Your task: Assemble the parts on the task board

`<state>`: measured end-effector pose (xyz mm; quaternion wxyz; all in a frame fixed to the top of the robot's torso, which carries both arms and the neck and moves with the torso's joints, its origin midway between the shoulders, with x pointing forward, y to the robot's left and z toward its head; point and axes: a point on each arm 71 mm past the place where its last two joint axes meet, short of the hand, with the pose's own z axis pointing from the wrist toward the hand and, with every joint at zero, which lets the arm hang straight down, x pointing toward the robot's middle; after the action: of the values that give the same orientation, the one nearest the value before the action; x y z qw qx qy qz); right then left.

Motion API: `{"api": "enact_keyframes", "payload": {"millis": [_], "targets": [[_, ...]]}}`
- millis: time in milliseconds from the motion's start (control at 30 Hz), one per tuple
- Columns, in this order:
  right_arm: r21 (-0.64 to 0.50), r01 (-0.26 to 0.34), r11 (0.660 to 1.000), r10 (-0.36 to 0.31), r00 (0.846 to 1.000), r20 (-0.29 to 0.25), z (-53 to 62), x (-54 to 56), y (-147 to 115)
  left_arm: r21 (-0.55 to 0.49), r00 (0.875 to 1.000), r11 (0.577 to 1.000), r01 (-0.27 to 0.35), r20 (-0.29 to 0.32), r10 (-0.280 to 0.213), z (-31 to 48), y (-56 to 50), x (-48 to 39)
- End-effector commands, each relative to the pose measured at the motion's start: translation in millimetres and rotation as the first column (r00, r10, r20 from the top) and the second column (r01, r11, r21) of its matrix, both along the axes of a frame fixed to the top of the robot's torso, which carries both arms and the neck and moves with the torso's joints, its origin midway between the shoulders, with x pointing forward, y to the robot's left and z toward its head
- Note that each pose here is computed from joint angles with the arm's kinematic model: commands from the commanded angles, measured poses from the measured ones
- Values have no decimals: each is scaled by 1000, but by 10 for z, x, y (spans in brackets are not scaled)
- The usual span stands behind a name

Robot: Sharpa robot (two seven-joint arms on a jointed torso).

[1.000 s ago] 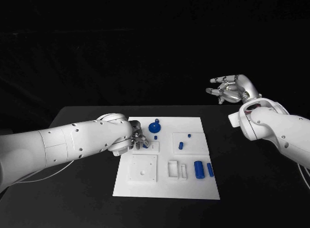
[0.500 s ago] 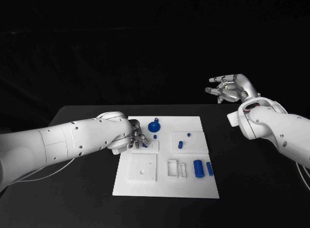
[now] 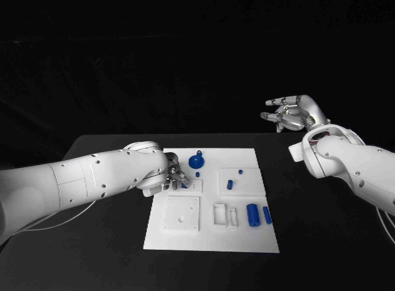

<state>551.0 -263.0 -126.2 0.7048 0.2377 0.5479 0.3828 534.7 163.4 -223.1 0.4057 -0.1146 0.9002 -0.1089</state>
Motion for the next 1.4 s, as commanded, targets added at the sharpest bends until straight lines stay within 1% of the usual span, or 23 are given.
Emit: {"api": "enact_keyframes", "payload": {"millis": [33, 333, 600, 733, 900, 1133, 1267, 1400], "targets": [[-2, -14, 1000, 14, 1000, -7, -11, 0, 16, -13, 999, 1000, 24, -47, -24, -63, -73, -51], [-2, -13, 1000, 13, 1000, -8, -23, -2, 13, -23, 999, 1000, 12, -46, -13, -58, -70, -35], [-3, -12, 1000, 12, 1000, -12, -41, 0, 11, -53, 996, 999, -5, -86, 0, -51, -69, -30], [-3, -11, 1000, 11, 1000, -14, -50, 1, 9, -74, 993, 997, -15, -121, 6, -19, -62, -24], [-3, -11, 1000, 11, 1000, -16, -62, 2, 11, -99, 988, 995, -23, -156, 7, 47, -60, -7], [-3, -11, 1000, 11, 1000, -20, -70, 4, 12, -113, 978, 994, -8, -210, -16, 110, -94, -2], [-3, -11, 1000, 11, 1000, -21, -74, 5, 12, -110, 975, 994, -2, -220, -23, 124, -106, 8], [-3, -11, 1000, 11, 1000, -22, -80, 6, 13, -100, 976, 995, 5, -218, -26, 137, -110, 28]]}}
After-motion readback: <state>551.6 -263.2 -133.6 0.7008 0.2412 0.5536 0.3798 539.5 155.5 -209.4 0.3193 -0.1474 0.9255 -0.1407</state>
